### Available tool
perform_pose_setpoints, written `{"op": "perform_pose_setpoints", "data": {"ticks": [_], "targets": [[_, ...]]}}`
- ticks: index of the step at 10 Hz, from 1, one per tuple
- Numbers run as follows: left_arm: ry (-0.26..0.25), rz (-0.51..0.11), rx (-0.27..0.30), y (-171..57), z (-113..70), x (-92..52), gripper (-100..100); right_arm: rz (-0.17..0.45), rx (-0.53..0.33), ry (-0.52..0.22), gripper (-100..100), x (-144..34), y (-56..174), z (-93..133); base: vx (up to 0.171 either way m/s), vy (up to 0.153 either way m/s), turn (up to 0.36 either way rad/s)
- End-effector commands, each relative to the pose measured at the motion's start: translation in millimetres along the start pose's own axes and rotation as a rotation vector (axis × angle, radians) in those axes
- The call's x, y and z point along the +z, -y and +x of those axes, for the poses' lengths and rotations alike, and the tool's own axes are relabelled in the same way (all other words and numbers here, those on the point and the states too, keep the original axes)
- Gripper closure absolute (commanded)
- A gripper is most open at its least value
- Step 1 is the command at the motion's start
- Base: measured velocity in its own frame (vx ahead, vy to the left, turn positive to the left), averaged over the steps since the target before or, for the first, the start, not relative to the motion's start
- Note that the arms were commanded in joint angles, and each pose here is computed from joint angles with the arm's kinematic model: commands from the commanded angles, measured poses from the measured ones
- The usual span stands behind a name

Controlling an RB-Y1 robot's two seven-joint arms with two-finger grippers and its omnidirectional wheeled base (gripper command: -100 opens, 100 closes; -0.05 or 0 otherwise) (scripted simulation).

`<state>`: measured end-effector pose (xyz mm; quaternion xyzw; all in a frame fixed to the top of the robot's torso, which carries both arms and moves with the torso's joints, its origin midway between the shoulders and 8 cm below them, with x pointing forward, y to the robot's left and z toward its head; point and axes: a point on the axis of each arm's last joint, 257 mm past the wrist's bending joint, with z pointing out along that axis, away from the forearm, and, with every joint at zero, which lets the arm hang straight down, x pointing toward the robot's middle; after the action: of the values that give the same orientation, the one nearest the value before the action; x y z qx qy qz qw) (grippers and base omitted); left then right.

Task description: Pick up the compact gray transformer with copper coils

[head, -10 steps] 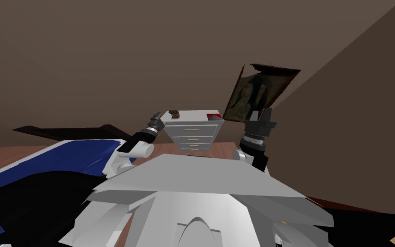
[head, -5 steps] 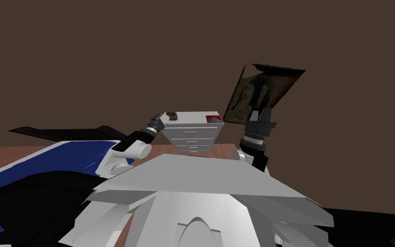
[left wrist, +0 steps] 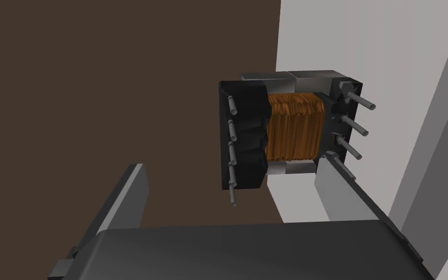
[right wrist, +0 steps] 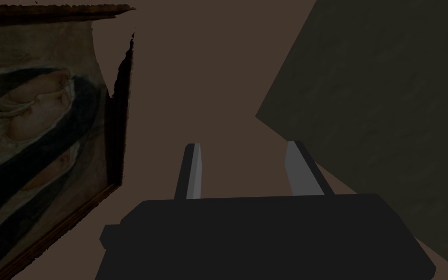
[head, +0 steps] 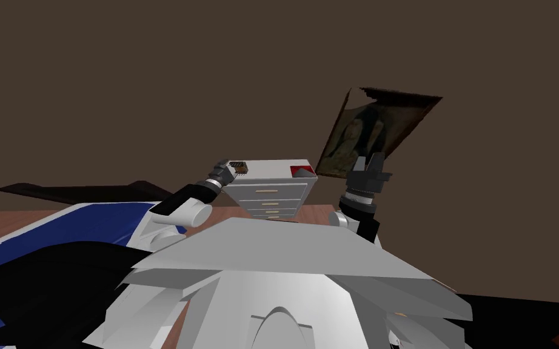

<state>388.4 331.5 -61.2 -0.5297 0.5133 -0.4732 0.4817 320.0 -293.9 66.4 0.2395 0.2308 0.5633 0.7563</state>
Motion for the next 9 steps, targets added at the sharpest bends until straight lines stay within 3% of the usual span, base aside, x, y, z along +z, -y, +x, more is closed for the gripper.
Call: {"op": "perform_pose_setpoints", "data": {"ticks": [1, 2, 4, 5, 6, 9], "targets": [[0.0, 0.0, 0.0, 0.0, 0.0, 0.0, 0, 0.0, 0.0, 0.0, 0, 0.0, 0.0, 0.0, 0.008, -0.001, 0.001], [0.02, 0.001, -0.001, 2.0, -10.6, 6.6, -100, 0.0, 0.0, 0.0, 0, 0.0, 0.0, 0.0, -0.006, -0.013, -0.124], [0.051, 0.004, -0.004, 5.8, -26.6, 16.0, -100, 0.0, 0.0, 0.0, 0, 0.0, 0.0, 0.1, -0.02, -0.016, -0.161], [0.041, 0.002, -0.002, 3.4, -21.6, 13.2, -100, 0.0, 0.0, 0.0, 0, 0.0, 0.0, 0.1, -0.01, -0.005, -0.025], [0.043, 0.003, -0.003, 3.3, -22.7, 13.6, 100, 0.0, 0.0, 0.0, 0, 0.0, 0.0, 0.0, 0.0, 0.0, 0.0], [0.04, 0.016, 0.011, 8.6, -21.7, 13.4, 100, 0.0, 0.0, 0.0, 0, 0.0, 0.0, 0.0, 0.0, 0.0, 0.0]]}}
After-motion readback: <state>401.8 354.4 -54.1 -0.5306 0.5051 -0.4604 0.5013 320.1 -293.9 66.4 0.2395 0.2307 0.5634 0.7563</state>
